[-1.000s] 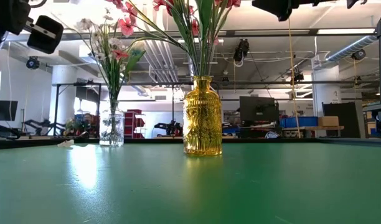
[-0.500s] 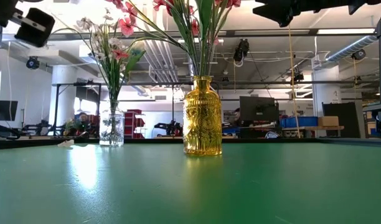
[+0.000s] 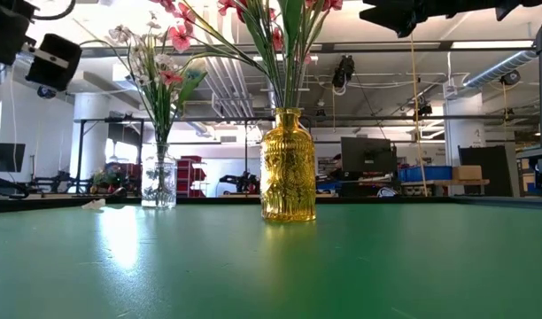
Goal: Sort flowers into vase by color
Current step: Return to Home Position
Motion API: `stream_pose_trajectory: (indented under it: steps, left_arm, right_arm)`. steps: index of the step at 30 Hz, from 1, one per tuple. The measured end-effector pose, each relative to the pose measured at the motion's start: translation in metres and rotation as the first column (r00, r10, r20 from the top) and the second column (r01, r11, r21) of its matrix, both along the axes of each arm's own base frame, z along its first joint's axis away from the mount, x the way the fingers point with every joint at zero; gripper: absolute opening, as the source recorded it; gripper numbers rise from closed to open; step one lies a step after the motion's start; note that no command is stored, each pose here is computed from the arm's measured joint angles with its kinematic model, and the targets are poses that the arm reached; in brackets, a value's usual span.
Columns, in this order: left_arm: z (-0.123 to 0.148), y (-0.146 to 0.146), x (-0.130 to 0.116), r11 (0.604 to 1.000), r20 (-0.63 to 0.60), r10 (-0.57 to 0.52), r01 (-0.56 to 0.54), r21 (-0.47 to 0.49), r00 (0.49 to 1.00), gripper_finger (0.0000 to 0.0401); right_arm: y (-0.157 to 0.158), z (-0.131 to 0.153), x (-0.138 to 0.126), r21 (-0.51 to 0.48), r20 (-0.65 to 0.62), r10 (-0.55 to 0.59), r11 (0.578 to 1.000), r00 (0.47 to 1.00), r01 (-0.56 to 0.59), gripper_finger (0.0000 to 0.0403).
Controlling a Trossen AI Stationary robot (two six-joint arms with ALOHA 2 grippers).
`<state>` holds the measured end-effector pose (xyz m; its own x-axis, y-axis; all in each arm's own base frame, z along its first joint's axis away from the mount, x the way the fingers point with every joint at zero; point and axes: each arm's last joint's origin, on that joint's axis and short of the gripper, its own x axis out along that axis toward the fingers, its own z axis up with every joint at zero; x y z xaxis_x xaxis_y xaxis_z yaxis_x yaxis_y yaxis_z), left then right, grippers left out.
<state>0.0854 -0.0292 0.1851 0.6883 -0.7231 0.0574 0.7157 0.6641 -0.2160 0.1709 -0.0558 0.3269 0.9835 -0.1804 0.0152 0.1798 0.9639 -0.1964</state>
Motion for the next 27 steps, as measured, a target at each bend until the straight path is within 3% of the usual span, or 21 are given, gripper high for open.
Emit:
stream_pose_trajectory:
  steps: [6, 12, 27]
  left_arm:
    - [-0.012, -0.001, 0.003, 1.0, 0.007, -0.003, 0.003, 0.012, 1.0, 0.0036]
    - [-0.014, -0.001, 0.004, 0.992, 0.101, -0.012, -0.001, 0.122, 0.995, 0.0036]
    - [-0.015, 0.0, 0.006, 0.992, 0.082, 0.034, -0.044, 0.121, 0.996, 0.0036]
  right_arm:
    - [-0.001, -0.013, 0.001, -0.015, -0.033, -0.004, 1.0, 0.999, 0.003, 0.0276]
    - [0.0, -0.036, -0.001, -0.008, -0.048, -0.004, 1.0, 0.999, 0.004, 0.0274]
    - [0.018, -0.075, -0.063, 0.018, 0.18, -0.038, 0.999, 0.983, 0.035, 0.0247]
